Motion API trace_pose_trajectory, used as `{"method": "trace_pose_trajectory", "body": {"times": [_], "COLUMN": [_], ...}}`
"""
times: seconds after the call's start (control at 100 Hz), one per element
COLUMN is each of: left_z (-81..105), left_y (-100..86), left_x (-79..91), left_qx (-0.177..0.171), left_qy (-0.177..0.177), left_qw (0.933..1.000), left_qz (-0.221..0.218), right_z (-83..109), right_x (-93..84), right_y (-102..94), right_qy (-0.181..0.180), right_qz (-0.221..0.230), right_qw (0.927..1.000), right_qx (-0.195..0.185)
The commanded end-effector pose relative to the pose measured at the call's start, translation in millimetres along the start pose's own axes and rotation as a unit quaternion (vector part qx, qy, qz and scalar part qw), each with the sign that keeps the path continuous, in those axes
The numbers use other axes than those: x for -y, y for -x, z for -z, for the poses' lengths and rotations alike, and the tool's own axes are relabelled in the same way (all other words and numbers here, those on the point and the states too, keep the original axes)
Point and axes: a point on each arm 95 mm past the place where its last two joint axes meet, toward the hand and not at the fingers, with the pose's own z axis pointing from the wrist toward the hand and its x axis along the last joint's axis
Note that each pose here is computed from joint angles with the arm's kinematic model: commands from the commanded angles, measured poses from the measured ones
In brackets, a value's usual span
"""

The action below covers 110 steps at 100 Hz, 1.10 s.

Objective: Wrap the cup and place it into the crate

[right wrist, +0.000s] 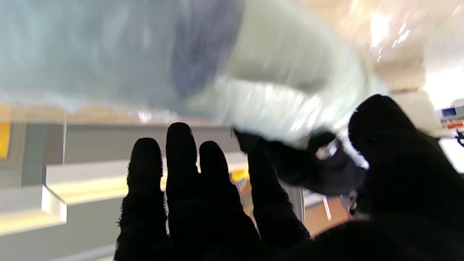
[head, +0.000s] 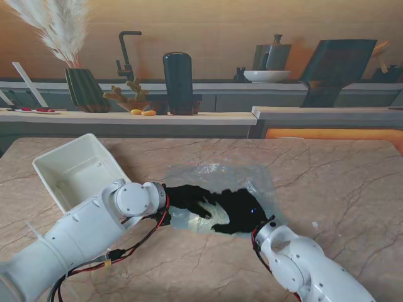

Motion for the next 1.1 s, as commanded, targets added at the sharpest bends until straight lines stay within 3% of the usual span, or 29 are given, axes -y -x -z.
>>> {"method": "trace_pose_trajectory", "body": {"times": [0.0, 0.15, 0.33, 0.5, 0.6, 0.66, 0.74, 0.86, 0.98, 1.09], "left_z": [-1.1, -1.6, -0.5, 7.3, 15.0, 19.5, 24.7, 33.5, 42.1, 47.9], "left_y": [15.6, 17.3, 19.2, 16.8, 9.3, 2.7, -7.6, -22.5, -32.3, -32.9], "left_x": [-19.6, -20.2, -21.0, -17.8, -16.4, -16.7, -19.3, -26.2, -35.2, -42.5], "left_qx": [0.030, 0.049, 0.042, -0.020, -0.070, -0.098, -0.128, -0.156, -0.154, -0.119], "left_qy": [0.021, 0.021, 0.006, -0.060, -0.121, -0.173, -0.235, -0.283, -0.281, -0.252], "left_qw": [0.9993, 0.9984, 0.9978, 0.9919, 0.9828, 0.9731, 0.9599, 0.9462, 0.9419, 0.9402], "left_qz": [0.003, 0.016, 0.051, 0.110, 0.121, 0.117, 0.084, 0.002, -0.101, -0.196], "right_z": [9.0, 5.6, -18.9, -41.6, -51.8, -56.7, -63.3, -72.5, -80.1, -86.3], "right_x": [13.7, 25.8, 37.1, 43.3, 43.2, 41.9, 39.1, 33.8, 31.1, 29.6], "right_y": [-11.2, -15.3, -2.2, 14.2, 24.1, 29.8, 37.2, 49.0, 57.6, 63.1], "right_qy": [-0.015, -0.037, -0.085, -0.119, -0.144, -0.162, -0.191, -0.243, -0.282, -0.306], "right_qz": [-0.002, 0.029, 0.062, 0.067, 0.046, 0.030, 0.003, -0.041, -0.074, -0.098], "right_qw": [0.9999, 0.9987, 0.9940, 0.9904, 0.9885, 0.9863, 0.9815, 0.9685, 0.9553, 0.9451], "right_qx": [0.001, 0.021, 0.030, 0.019, 0.003, -0.007, -0.017, -0.036, -0.050, -0.060]}}
